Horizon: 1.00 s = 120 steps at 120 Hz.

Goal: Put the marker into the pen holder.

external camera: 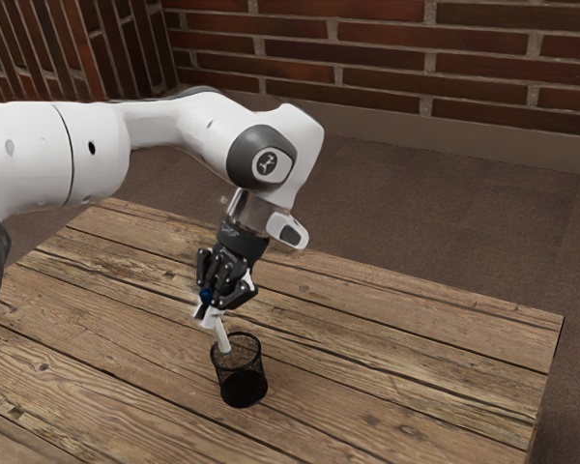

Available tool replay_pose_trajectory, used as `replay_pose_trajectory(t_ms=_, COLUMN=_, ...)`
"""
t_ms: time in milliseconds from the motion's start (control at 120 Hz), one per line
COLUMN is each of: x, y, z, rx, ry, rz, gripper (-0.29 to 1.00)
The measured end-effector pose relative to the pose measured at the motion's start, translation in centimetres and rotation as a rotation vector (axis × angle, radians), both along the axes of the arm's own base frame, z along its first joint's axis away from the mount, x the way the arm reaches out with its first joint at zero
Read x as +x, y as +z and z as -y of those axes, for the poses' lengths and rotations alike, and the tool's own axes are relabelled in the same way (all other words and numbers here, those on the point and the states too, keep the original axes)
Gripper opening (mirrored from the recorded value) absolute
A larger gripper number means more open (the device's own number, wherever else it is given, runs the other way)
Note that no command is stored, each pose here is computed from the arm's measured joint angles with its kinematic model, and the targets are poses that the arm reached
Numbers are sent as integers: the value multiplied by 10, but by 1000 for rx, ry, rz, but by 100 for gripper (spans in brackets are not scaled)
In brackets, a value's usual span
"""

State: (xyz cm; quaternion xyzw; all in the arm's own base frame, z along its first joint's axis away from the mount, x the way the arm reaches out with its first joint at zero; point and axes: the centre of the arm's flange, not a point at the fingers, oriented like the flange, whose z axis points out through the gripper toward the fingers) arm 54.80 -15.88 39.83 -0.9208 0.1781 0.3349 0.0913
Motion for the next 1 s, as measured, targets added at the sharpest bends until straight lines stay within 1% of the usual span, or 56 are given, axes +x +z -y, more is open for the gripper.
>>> replay_pose_trajectory(t_ms=242, x=25, y=-23, z=-1, rx=19, ry=7, rz=77, gripper=-6)
replay_pose_trajectory(t_ms=383, x=31, y=-30, z=7, rx=4, ry=1, rz=119, gripper=-5)
replay_pose_trajectory(t_ms=633, x=22, y=-41, z=8, rx=-21, ry=37, rz=88, gripper=-4)
replay_pose_trajectory(t_ms=650, x=21, y=-42, z=8, rx=-22, ry=39, rz=84, gripper=-2)
replay_pose_trajectory(t_ms=783, x=17, y=-49, z=8, rx=-32, ry=57, rz=63, gripper=28)
replay_pose_trajectory(t_ms=833, x=17, y=-49, z=8, rx=-34, ry=62, rz=62, gripper=37)
replay_pose_trajectory(t_ms=867, x=17, y=-39, z=6, rx=-41, ry=68, rz=78, gripper=42)
replay_pose_trajectory(t_ms=925, x=14, y=12, z=-6, rx=-76, ry=87, rz=170, gripper=48)
replay_pose_trajectory(t_ms=1000, x=0, y=89, z=-45, rx=-131, ry=139, rz=343, gripper=55)
